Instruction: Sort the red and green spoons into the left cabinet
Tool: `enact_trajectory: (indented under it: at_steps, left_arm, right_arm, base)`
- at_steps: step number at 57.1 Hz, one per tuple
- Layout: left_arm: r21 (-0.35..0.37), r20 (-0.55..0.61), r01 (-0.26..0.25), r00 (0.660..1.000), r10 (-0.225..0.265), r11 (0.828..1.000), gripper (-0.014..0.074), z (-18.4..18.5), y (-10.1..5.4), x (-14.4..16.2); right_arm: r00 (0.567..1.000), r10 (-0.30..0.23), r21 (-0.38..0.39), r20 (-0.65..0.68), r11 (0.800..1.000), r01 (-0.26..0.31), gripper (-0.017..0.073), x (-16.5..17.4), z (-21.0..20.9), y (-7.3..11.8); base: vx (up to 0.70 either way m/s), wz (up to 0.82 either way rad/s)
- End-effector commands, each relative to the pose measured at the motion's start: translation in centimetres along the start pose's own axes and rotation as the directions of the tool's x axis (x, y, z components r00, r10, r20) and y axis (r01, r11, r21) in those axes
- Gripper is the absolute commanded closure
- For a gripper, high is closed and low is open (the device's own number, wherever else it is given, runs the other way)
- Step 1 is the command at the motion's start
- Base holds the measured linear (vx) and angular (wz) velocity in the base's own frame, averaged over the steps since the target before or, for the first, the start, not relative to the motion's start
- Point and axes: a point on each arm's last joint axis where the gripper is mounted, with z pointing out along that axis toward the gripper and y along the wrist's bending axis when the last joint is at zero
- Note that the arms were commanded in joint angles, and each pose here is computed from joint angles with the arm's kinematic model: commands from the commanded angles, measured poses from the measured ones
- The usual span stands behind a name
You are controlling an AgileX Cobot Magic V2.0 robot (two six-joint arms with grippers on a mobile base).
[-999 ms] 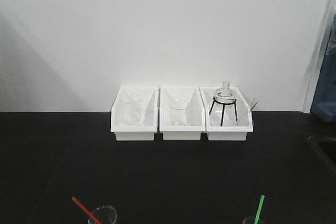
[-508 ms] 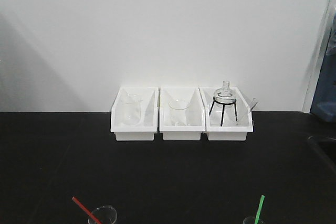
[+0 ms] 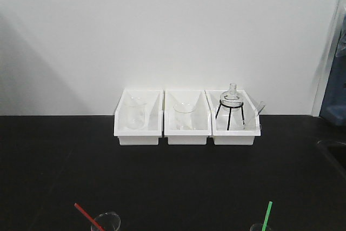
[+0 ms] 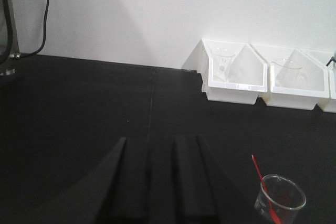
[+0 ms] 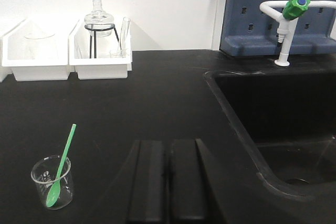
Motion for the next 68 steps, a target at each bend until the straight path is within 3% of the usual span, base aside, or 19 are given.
enact_trajectory:
  at_steps: [1, 15, 22, 32, 38, 42, 49, 52, 58, 62, 68]
  left_arm:
    - [0.017, 0.092, 0.015, 0.996, -0.017, 1.000, 0.0190, 0.0, -0.2, -1.5]
    - [0.019, 0.102, 0.021, 0.995, -0.023, 1.000, 0.0154, -0.1, -0.3, -1.6]
    - [0.016, 0.056, 0.048, 0.997, -0.049, 0.999, 0.0154, 0.0, -0.2, -1.2]
    - [0.006, -0.084, 0.140, 0.987, -0.139, 0.990, 0.0154, 0.3, -0.3, 0.0]
    - [0.005, -0.130, 0.230, 0.965, -0.227, 0.973, 0.0154, 0.8, -0.4, 0.4]
    - [0.000, -0.150, 0.312, 0.939, -0.309, 0.950, 0.0154, 1.6, -0.5, 0.5]
    - [-0.035, -0.223, 0.399, 0.891, -0.397, 0.916, 0.0153, 3.2, -0.6, 1.3]
    - [-0.057, -0.269, 0.420, 0.867, -0.419, 0.906, 0.0153, 4.1, -0.7, 1.9]
    - [-0.086, -0.326, 0.420, 0.845, -0.424, 0.903, 0.0153, 5.6, -0.6, 2.8]
    - [-0.117, -0.342, 0.454, 0.816, -0.465, 0.883, 0.0153, 6.6, -0.5, 3.4]
    - [-0.155, -0.356, 0.474, 0.792, -0.496, 0.867, 0.0153, 7.8, -0.4, 4.1]
  right_arm:
    - [0.996, -0.020, -0.015, 0.091, 1.000, 0.022, 0.0322, -1.7, -0.1, 0.1]
    - [0.996, -0.019, -0.016, 0.091, 1.000, 0.021, 0.0197, -1.7, -0.1, 0.1]
    - [0.996, 0.025, -0.031, 0.086, 0.999, -0.022, 0.0159, -1.7, -0.1, 0.3]
    - [0.994, 0.077, -0.049, 0.076, 0.996, -0.074, 0.0158, -1.6, -0.1, 0.4]
    - [0.995, 0.080, -0.049, 0.062, 0.996, -0.077, 0.0158, -1.5, 0.1, 0.4]
    - [0.996, 0.085, -0.049, 0.027, 0.995, -0.084, 0.0158, -1.4, 0.6, 0.5]
    - [0.995, 0.079, -0.048, -0.060, 0.995, -0.082, 0.0158, -1.0, 2.4, 0.7]
    - [0.994, 0.074, -0.052, -0.084, 0.996, -0.079, 0.0158, -0.9, 3.4, 0.9]
    - [0.992, 0.066, -0.075, -0.104, 0.994, -0.074, 0.0158, -0.8, 5.6, 1.3]
    - [0.994, 0.066, -0.098, -0.090, 0.992, -0.075, 0.0158, -0.8, 7.2, 1.7]
    - [0.994, 0.074, -0.124, -0.084, 0.989, -0.084, 0.0158, -0.5, 9.2, 2.2]
  base:
    - [0.00, 0.00]
    - [0.00, 0.00]
    - [0.00, 0.00]
    - [0.00, 0.00]
    - [0.00, 0.00]
    - [0.00, 0.00]
    - [0.00, 0.00]
    - [0.00, 0.00]
    - [0.00, 0.00]
    - [0.00, 0.00]
    - [0.00, 0.00]
